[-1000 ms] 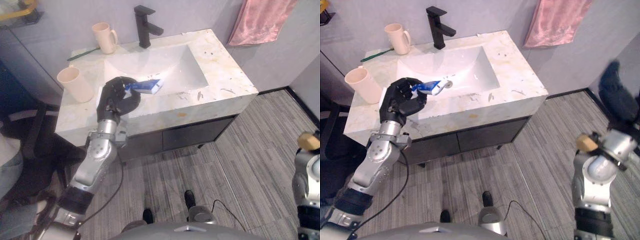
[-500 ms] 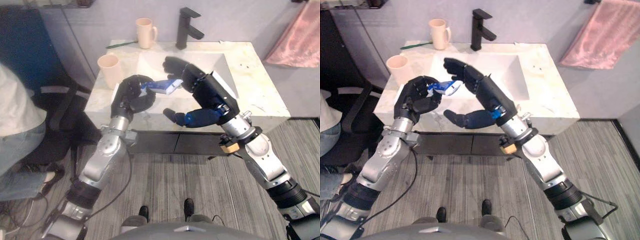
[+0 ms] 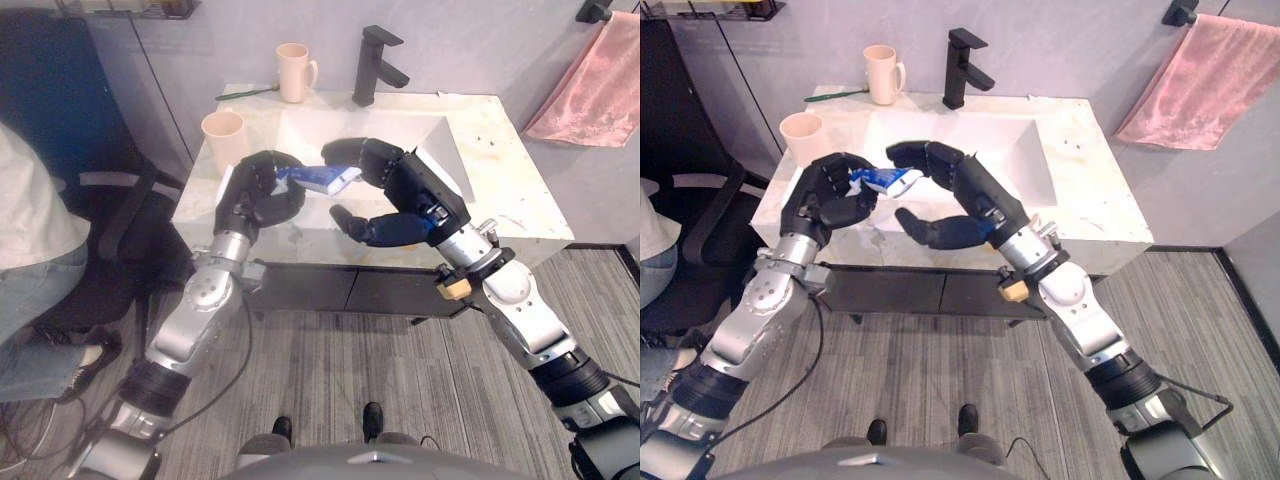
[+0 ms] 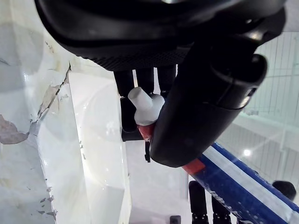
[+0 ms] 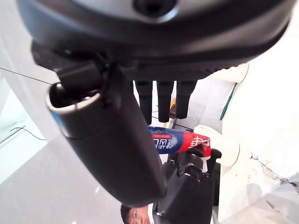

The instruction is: Organize the bathroom.

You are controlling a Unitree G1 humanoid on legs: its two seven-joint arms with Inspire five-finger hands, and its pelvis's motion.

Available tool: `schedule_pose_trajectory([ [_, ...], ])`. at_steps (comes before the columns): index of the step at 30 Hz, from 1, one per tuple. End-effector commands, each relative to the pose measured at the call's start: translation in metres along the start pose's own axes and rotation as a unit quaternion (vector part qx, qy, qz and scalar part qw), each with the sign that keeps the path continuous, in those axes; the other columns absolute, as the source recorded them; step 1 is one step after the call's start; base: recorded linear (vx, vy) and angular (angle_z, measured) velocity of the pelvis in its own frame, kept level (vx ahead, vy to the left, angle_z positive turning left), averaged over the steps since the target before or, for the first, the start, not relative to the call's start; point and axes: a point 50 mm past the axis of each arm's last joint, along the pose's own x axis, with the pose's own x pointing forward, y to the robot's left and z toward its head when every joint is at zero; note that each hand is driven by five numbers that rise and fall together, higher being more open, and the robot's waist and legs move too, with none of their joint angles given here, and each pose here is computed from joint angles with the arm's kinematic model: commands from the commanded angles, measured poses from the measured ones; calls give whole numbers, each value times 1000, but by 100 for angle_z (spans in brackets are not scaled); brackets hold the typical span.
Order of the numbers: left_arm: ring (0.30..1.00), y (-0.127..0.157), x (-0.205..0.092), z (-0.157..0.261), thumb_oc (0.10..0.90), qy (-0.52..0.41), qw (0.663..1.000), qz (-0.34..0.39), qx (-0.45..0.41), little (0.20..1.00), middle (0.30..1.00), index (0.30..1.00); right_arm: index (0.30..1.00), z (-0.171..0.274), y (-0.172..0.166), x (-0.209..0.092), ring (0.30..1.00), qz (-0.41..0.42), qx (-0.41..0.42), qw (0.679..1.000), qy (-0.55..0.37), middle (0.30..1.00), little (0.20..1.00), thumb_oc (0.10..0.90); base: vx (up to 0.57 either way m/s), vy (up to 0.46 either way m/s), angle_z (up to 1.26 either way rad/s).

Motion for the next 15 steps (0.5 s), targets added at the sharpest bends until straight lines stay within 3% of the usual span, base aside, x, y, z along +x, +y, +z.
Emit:
schedule_pose_trajectory([
  [1,300,-4,22,48,400,-139,990,-11,-20,300,300,300,300,36,-11,18,300,-29,-17,993,-117,300,300,400,0,0,0],
  [13,300,-4,21,40,400,-120,993,-6,-15,300,300,300,300,33,-9,20,300,-29,-1,993,-117,300,300,400,0,0,0],
  [14,667,-3,21,39,645,-117,993,0,-12,667,667,667,300,33,-9,20,300,-30,-2,993,-118,300,300,400,0,0,0],
  [15,900,-3,20,39,800,-116,993,1,-11,900,900,900,300,33,-9,20,300,-30,-2,993,-118,300,300,400,0,0,0],
])
